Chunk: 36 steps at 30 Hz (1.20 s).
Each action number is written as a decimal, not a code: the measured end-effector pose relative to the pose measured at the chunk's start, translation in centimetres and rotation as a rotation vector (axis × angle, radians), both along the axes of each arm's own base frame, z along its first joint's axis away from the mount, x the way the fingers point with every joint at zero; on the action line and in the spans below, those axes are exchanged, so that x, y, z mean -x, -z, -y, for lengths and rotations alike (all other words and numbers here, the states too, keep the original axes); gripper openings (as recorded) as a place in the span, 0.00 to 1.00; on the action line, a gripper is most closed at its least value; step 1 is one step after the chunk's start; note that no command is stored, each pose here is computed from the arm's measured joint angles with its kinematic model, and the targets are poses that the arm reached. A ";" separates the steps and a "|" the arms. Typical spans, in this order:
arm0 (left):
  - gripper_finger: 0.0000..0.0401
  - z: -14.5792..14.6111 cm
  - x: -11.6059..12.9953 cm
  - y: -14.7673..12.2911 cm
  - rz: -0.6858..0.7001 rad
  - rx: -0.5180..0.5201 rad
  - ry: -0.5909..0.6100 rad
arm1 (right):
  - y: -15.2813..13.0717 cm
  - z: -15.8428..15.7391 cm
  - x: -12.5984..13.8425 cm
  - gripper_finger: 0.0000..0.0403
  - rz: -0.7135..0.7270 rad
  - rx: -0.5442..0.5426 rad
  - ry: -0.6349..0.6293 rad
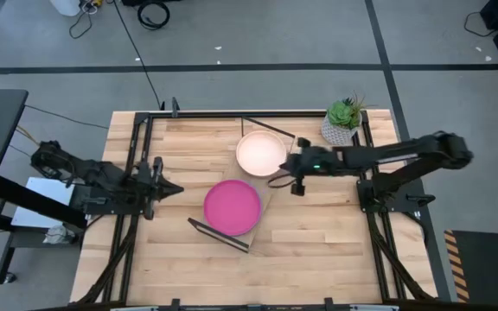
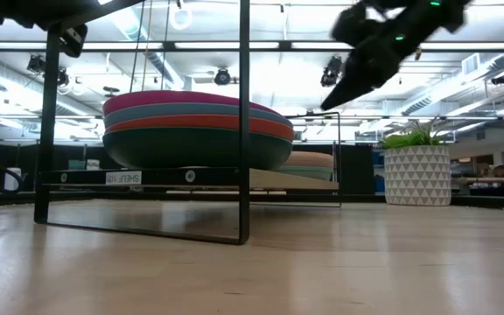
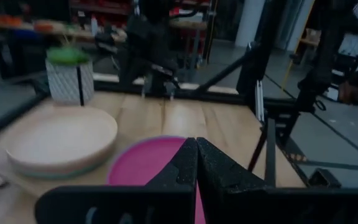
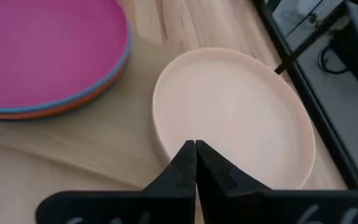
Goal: Place and stack plates onto a shelf
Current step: Return to Home Position
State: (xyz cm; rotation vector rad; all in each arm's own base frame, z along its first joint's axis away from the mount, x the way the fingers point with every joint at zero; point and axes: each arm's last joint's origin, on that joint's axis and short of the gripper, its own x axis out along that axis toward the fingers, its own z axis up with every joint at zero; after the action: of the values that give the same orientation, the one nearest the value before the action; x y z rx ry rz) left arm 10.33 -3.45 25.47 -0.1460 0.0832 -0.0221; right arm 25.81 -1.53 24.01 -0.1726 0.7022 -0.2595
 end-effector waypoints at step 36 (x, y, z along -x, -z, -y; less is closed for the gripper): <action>0.02 -1.1 2.3 4.2 0.197 -0.202 -0.017 | 6.3 2.2 14.4 0.05 0.875 -0.188 0.158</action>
State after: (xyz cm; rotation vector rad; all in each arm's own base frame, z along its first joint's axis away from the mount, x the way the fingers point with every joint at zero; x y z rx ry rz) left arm 8.02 -2.36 21.24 0.0580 -0.1120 -0.0112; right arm 11.45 -3.74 17.71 0.1776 -0.1330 -0.3815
